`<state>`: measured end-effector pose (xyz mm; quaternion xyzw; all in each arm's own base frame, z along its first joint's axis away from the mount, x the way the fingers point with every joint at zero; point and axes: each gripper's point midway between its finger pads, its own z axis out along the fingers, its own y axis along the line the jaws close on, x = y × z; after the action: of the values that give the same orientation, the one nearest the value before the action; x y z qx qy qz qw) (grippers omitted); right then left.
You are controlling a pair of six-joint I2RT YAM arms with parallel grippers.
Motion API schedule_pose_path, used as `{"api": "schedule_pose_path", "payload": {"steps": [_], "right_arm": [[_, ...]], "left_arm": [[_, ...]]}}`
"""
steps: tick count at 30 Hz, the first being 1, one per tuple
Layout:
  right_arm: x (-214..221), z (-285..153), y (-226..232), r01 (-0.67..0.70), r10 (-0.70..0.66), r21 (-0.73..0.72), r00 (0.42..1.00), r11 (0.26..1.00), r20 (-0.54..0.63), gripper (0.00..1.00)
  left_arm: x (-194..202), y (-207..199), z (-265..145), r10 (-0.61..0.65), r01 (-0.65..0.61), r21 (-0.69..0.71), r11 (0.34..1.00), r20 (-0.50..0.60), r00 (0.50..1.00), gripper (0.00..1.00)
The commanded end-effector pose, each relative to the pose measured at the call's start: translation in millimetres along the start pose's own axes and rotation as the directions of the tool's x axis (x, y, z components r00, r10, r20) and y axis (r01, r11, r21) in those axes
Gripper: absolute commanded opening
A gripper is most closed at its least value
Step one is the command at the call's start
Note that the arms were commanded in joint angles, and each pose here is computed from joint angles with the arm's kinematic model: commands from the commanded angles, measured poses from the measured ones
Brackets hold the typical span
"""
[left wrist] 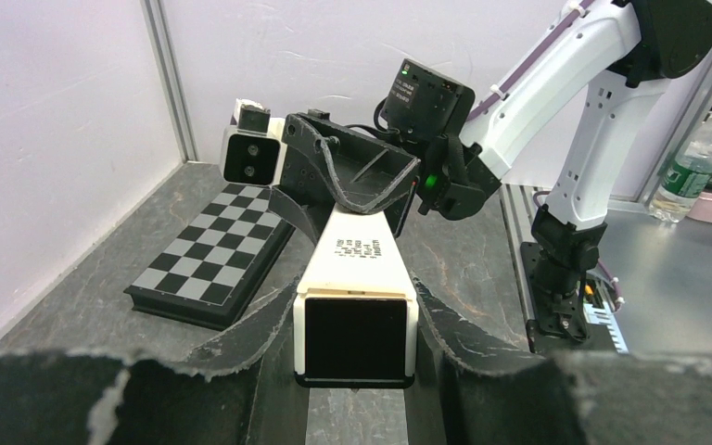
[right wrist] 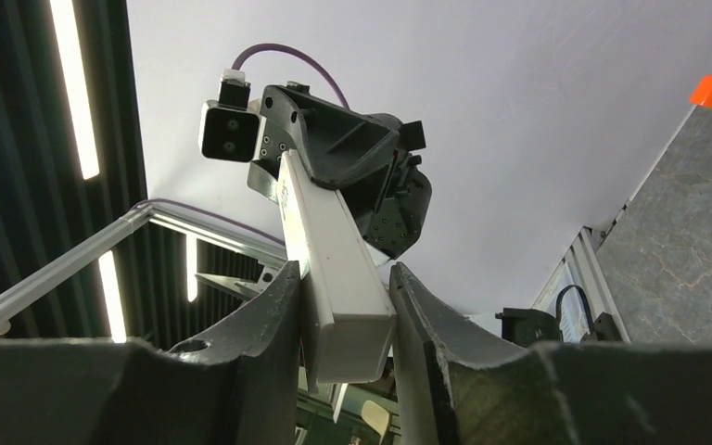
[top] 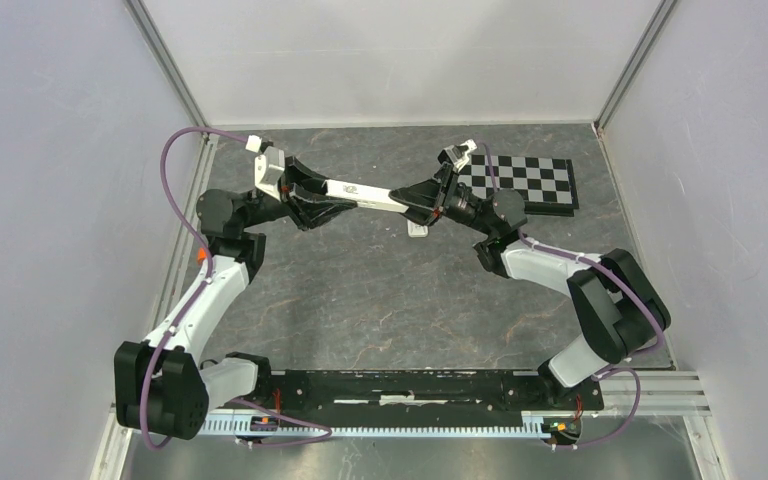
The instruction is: Load the batteries into the remote control
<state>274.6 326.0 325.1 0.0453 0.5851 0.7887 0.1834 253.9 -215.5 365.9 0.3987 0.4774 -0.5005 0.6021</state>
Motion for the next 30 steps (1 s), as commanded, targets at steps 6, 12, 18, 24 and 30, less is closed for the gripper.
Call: {"api": "schedule_pose_path", "payload": {"steps": [6, 12, 18, 24, 30], "right_arm": [[-10.9, -15.7, -33.4, 0.045, -0.050, 0.119, 0.998, 0.992, 0.040, 0.38], [-16.7, -19.0, -40.8, 0.073, -0.082, 0.169, 0.995, 0.983, 0.048, 0.45], [-25.1, -25.6, -49.1, 0.106, -0.124, 0.234, 0.990, 0.966, 0.065, 0.46], [-26.8, -24.2, -36.0, 0.135, -0.151, 0.193, 0.986, 0.972, 0.074, 0.42], [-30.9, -22.2, -20.0, 0.157, -0.174, 0.153, 0.979, 0.976, 0.106, 0.63]], "left_arm": [[-37.8, 4.4, -2.4, 0.082, -0.077, -0.067, 0.995, 0.088, 0.993, 0.02], [-41.7, 4.0, -2.2, 0.086, -0.080, -0.067, 0.995, 0.087, 0.992, 0.02], [-43.0, 6.1, -2.6, 0.103, -0.096, -0.083, 0.992, 0.080, 0.992, 0.02], [-38.7, 6.6, -3.3, 0.101, -0.096, -0.083, 0.992, 0.062, 0.993, 0.02], [-23.6, 8.8, -5.6, 0.089, -0.088, -0.080, 0.993, 0.007, 0.996, 0.02]]}}
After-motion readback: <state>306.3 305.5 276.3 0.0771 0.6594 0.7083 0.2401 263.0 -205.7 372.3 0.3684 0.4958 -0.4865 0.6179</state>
